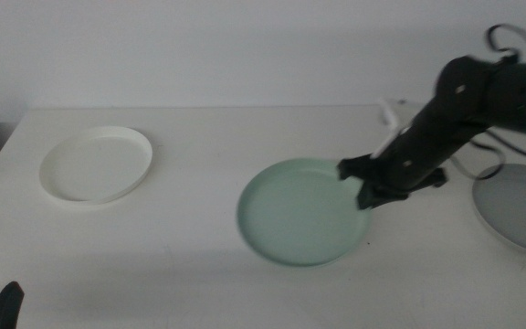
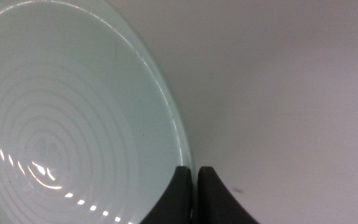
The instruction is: Stack the three bowls on top of each other.
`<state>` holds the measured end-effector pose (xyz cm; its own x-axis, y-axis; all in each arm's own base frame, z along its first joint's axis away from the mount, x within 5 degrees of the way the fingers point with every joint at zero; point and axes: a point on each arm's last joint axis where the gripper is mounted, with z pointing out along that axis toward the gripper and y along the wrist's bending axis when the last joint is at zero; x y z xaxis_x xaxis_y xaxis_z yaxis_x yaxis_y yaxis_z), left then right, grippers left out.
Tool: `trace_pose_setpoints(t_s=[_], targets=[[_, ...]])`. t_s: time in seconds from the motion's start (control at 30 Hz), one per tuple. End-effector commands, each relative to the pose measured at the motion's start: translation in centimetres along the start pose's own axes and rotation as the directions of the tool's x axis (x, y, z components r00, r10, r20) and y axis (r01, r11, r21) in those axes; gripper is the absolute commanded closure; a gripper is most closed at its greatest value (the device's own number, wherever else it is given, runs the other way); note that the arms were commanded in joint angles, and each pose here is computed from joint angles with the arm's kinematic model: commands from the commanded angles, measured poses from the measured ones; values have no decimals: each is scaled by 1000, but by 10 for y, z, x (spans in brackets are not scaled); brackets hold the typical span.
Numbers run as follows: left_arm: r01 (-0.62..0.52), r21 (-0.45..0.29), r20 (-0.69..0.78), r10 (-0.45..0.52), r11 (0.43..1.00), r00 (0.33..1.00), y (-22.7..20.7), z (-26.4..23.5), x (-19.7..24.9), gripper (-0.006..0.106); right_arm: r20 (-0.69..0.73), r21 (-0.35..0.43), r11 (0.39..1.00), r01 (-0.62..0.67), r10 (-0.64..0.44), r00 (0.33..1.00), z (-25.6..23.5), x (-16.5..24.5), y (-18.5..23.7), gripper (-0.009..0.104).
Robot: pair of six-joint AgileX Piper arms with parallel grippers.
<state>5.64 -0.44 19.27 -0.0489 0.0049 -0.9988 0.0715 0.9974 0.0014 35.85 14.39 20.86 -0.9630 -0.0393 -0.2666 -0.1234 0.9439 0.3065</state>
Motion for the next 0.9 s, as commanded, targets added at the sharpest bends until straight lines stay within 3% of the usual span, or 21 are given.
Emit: trace_pose_setpoints(t_s=[0.0,0.33,0.43,0.7,0.87], targets=[[19,-6,99,-18,1000,995,1,-2,-10,-4,99,-54,998,24,-19,995,-14,-8,22,96],[19,-6,99,-18,1000,995,1,-2,-10,-4,56,-53,997,61,-58,997,25,-1,39,96],[19,-6,99,-18,1000,995,1,-2,-10,-4,50,-42,997,69,-66,997,28,-1,37,91],[19,-6,99,-18,1000,995,1,-2,-10,-4,100,-38,999,38,-34,994,2,-7,28,48],[19,-6,99,-18,1000,995,1,-2,-10,-4,265,26,1000,9,-16,964,-75,-23,-10,38]])
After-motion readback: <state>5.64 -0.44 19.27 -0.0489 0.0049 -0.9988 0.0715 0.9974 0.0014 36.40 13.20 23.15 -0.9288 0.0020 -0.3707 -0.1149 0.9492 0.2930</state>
